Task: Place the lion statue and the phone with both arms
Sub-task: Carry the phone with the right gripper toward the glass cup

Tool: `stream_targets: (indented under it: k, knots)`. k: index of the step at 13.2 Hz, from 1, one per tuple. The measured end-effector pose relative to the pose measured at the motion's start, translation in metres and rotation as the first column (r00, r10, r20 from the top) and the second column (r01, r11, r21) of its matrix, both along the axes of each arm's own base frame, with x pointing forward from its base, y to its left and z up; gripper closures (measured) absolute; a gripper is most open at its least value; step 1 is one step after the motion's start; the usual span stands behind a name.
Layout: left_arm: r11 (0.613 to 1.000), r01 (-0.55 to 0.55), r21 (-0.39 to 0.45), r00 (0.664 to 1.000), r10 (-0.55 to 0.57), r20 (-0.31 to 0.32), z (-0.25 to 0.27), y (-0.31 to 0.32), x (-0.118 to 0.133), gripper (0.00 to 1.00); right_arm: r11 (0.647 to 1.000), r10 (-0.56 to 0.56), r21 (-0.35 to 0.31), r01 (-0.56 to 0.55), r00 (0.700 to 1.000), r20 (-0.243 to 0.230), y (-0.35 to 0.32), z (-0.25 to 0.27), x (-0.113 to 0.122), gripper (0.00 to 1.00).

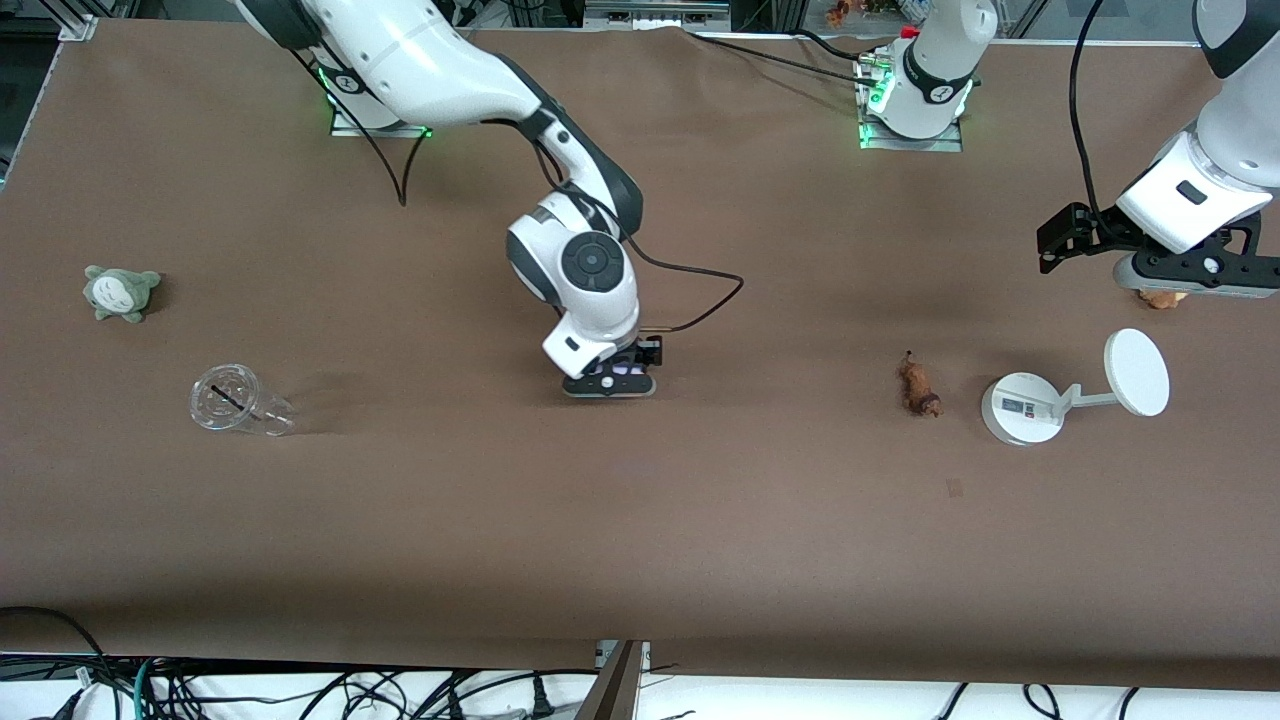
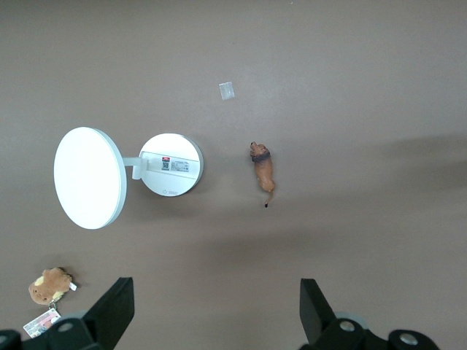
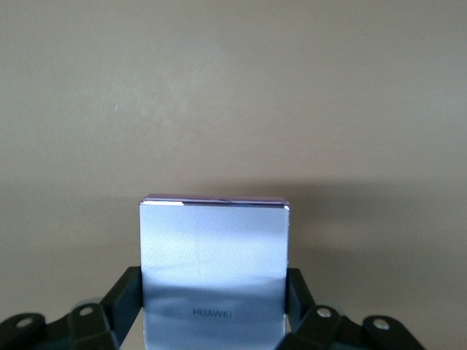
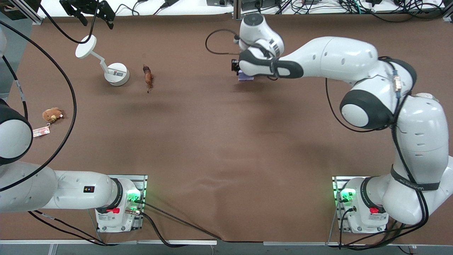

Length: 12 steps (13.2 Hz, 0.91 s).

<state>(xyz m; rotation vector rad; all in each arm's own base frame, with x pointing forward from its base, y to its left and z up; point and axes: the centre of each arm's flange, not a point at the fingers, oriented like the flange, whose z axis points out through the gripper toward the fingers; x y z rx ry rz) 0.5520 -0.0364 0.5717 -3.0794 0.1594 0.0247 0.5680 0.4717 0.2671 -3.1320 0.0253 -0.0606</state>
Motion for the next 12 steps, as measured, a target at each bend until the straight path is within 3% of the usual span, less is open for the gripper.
stream_targets:
  k: [3,7,12]
  knots:
    - [1.000,-0.003,0.000,1.000,0.003,-0.001,-0.001,0.002,0.000,0.00,1.000,-0.020,-0.023,0.020,1.000,-0.019,-0.040,0.059,0.019,0.17]
    - [1.000,-0.003,0.000,1.000,0.003,-0.002,-0.001,0.002,0.001,0.00,1.000,0.007,0.003,-0.006,0.995,-0.098,-0.127,0.111,0.052,0.17]
    - [1.000,0.008,0.000,1.000,-0.008,-0.002,-0.001,-0.004,0.000,0.00,0.996,0.093,0.002,-0.094,0.982,-0.167,-0.259,0.111,0.070,0.17]
